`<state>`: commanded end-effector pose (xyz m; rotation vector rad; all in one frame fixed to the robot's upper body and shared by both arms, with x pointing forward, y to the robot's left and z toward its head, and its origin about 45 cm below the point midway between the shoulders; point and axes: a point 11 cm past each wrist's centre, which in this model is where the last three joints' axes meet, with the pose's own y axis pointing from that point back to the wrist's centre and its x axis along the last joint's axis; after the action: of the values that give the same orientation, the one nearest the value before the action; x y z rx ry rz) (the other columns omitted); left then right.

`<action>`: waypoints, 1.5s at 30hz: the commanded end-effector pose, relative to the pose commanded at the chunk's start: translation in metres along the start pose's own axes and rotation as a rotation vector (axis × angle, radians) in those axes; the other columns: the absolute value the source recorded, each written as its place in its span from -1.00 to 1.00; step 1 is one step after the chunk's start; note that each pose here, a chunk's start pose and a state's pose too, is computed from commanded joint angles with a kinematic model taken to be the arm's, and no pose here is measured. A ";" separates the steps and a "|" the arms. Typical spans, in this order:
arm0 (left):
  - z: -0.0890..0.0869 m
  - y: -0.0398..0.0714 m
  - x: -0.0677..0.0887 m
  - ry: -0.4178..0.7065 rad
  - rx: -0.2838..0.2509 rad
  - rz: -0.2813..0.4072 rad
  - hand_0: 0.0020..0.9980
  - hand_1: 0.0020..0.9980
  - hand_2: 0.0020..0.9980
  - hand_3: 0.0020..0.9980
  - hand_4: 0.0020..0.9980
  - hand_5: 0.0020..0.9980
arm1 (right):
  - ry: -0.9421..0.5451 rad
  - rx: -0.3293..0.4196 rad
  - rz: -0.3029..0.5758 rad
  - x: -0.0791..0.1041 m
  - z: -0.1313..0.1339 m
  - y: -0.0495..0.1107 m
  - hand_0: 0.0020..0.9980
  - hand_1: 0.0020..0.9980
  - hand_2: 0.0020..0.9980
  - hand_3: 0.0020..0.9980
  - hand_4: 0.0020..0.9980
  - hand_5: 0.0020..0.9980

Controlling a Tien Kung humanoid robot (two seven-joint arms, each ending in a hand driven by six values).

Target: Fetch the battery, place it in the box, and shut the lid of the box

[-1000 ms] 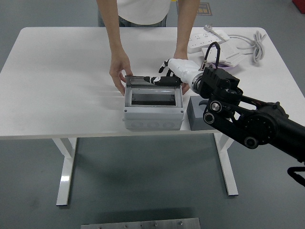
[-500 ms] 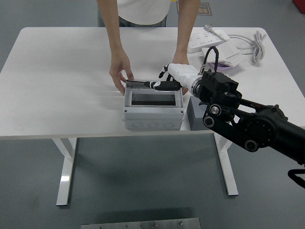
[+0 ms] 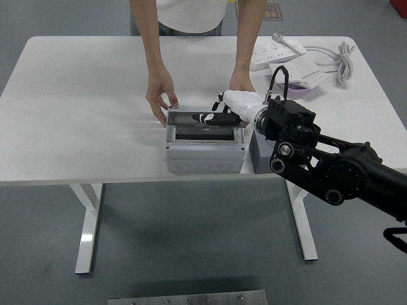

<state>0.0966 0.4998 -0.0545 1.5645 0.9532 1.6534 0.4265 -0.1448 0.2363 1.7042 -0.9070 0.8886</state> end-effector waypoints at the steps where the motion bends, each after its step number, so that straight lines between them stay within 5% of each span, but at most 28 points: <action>1: 0.000 0.000 0.000 0.000 0.000 0.000 0.32 0.47 0.39 0.22 0.26 -0.43 | 0.001 0.003 -0.003 -0.001 -0.001 0.000 0.12 -0.07 -0.03 0.43 0.88 1.00; 11: 0.000 0.000 0.001 -0.002 0.004 0.003 0.32 0.48 0.39 0.22 0.26 -0.42 | -0.005 0.016 0.000 -0.001 -0.005 0.002 0.12 -0.08 -0.04 0.43 0.88 1.00; 23: 0.000 0.000 -0.003 0.000 0.003 -0.004 0.33 0.48 0.39 0.22 0.26 -0.43 | -0.101 -0.001 0.086 0.030 0.030 0.018 0.13 -0.08 -0.04 0.43 0.88 1.00; 37: -0.004 0.000 -0.013 0.004 0.008 -0.021 0.33 0.48 0.39 0.22 0.25 -0.43 | -0.608 0.143 0.356 0.060 0.108 0.049 0.13 -0.07 0.01 0.41 0.88 1.00; 43: -0.003 0.001 -0.016 0.005 0.006 -0.029 0.33 0.48 0.39 0.21 0.25 -0.43 | -0.906 0.176 0.543 0.068 0.153 0.058 0.18 0.02 0.10 0.37 0.90 1.00; 44: -0.003 0.001 -0.016 0.005 0.006 -0.030 0.33 0.48 0.39 0.21 0.25 -0.43 | -0.958 0.183 0.576 0.069 0.161 0.060 0.26 0.25 0.28 0.38 0.94 1.00; 45: -0.003 0.001 -0.017 0.005 0.006 -0.031 0.33 0.48 0.39 0.21 0.25 -0.43 | -0.999 0.190 0.603 0.069 0.168 0.062 0.26 0.25 0.28 0.38 0.94 1.00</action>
<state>0.0951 0.4848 -0.0622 1.5422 0.9812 1.6355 0.4288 -0.3321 0.2783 2.0901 -2.1323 0.4380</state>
